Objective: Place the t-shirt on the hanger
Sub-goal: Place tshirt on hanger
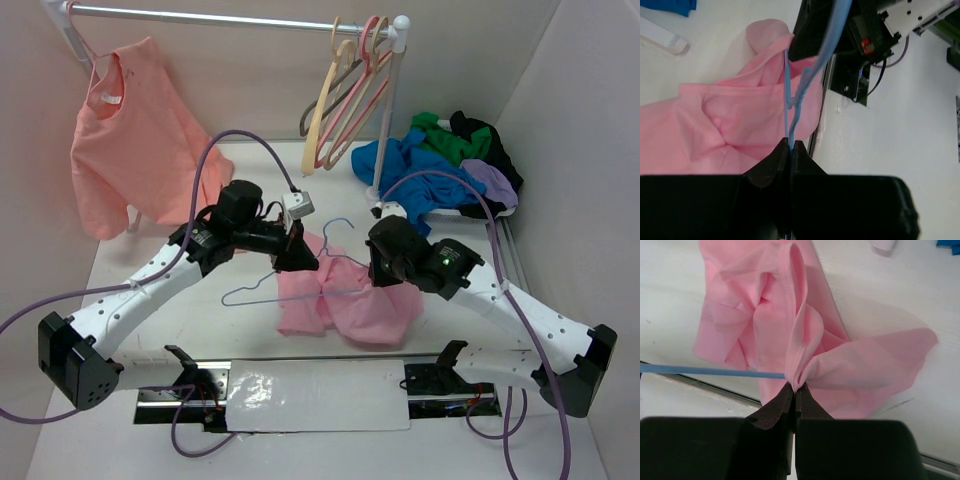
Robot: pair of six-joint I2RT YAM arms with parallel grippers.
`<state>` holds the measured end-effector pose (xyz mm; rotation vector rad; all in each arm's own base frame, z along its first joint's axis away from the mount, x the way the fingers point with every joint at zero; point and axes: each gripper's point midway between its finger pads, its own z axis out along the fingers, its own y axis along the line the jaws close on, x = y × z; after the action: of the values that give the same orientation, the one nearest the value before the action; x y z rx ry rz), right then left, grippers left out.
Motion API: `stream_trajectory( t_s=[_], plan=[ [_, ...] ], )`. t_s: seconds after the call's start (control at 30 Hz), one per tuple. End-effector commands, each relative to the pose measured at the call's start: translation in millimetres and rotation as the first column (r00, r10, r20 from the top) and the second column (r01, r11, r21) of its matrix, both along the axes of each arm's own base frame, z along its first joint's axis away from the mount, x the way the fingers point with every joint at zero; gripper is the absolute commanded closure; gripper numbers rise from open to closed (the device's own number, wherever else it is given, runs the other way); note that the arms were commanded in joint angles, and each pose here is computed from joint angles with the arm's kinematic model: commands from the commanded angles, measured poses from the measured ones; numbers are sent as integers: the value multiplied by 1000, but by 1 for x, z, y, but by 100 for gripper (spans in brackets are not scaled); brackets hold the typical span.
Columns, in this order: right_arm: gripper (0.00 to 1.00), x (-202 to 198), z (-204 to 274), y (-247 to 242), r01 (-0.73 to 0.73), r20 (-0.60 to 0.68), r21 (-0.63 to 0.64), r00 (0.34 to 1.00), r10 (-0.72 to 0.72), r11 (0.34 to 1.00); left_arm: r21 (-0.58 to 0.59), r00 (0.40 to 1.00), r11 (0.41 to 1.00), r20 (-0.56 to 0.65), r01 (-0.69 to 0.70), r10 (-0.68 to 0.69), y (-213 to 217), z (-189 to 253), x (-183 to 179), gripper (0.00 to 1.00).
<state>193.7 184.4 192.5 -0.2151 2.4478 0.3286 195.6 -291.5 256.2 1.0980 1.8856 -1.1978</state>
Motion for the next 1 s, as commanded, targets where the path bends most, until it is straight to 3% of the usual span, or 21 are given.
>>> stream_trajectory(
  t_s=[0.0,0.2,0.73,0.97],
  plan=[
    [100,5,22,11,-16,50,43,999,14,999,-72,997,995,19,-71,73,-15,13,16,100],
    [100,5,26,13,-20,61,46,998,17,999,-92,979,975,-13,-203,203,-21,12,32,100],
    [100,3,93,55,-98,173,147,982,72,984,-234,978,954,38,-189,203,-52,-2,10,100],
    [100,-4,83,75,-147,159,115,979,128,982,-311,943,903,56,-296,328,-37,9,20,100]
  ],
)
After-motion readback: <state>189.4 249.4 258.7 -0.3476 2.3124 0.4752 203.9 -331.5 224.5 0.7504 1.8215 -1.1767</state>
